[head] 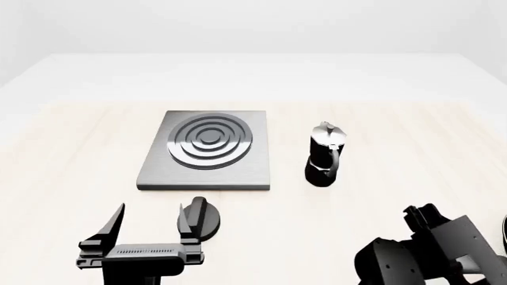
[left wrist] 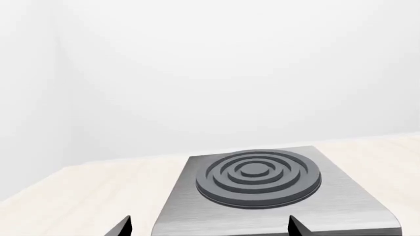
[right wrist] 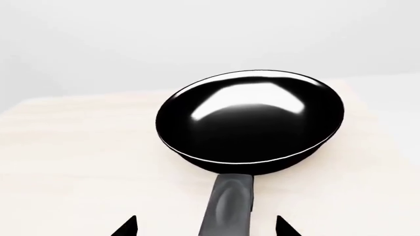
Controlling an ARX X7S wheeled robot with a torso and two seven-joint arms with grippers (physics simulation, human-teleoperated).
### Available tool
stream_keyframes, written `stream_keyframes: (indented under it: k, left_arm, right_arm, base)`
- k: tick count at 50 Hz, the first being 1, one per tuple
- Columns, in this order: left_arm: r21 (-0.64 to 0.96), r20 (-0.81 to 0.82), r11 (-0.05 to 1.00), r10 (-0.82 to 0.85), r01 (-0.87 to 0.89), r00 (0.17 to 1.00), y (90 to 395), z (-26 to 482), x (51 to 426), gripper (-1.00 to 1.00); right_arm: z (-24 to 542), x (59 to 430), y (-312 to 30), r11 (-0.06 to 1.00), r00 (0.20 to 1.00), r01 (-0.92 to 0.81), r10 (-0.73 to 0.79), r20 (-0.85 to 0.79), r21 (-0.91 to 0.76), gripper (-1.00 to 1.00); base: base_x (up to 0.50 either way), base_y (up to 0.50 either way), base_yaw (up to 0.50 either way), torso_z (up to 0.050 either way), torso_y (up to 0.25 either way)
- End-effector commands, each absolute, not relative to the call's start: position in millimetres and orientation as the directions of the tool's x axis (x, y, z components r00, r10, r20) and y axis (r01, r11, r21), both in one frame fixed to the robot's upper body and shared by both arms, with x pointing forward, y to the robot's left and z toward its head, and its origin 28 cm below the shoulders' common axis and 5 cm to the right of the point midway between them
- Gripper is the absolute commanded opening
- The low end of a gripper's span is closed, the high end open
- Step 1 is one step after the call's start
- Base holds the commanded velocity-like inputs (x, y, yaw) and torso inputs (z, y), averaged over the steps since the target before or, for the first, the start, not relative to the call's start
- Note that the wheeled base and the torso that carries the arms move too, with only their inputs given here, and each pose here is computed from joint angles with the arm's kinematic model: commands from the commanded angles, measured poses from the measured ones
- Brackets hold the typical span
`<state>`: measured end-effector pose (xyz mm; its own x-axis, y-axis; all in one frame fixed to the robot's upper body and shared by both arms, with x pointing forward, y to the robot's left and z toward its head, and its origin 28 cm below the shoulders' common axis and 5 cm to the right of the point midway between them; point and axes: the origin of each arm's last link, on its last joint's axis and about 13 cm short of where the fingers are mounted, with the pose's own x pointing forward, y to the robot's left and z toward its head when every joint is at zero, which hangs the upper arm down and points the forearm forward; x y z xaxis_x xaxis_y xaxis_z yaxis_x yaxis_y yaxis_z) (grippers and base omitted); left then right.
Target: Put the frying pan on the stove.
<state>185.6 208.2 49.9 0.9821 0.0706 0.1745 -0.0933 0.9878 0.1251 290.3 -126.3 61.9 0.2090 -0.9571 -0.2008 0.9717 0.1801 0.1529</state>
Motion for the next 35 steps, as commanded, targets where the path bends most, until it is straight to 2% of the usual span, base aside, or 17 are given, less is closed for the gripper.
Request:
stream_keyframes:
  k: [1,35]
  left_arm:
    - [0.127,0.173,0.987,0.07,-0.093,0.982,208,49,186,1.0]
    - [0.128,0.178,0.987,0.073,-0.097,0.981,209,51,185,1.0]
  right_arm:
    - [59,290,-130,0.161,0.189,0.976,-0.961,-0.202,0.145,1.0]
    - [41,291,-131,0.161,0.201,0.976,-0.925,-0.321,0.147,1.0]
  base:
    - [0.0,0.0,0.0,0.0,0.0]
    - [0.0,0.0,0.0,0.0,0.0]
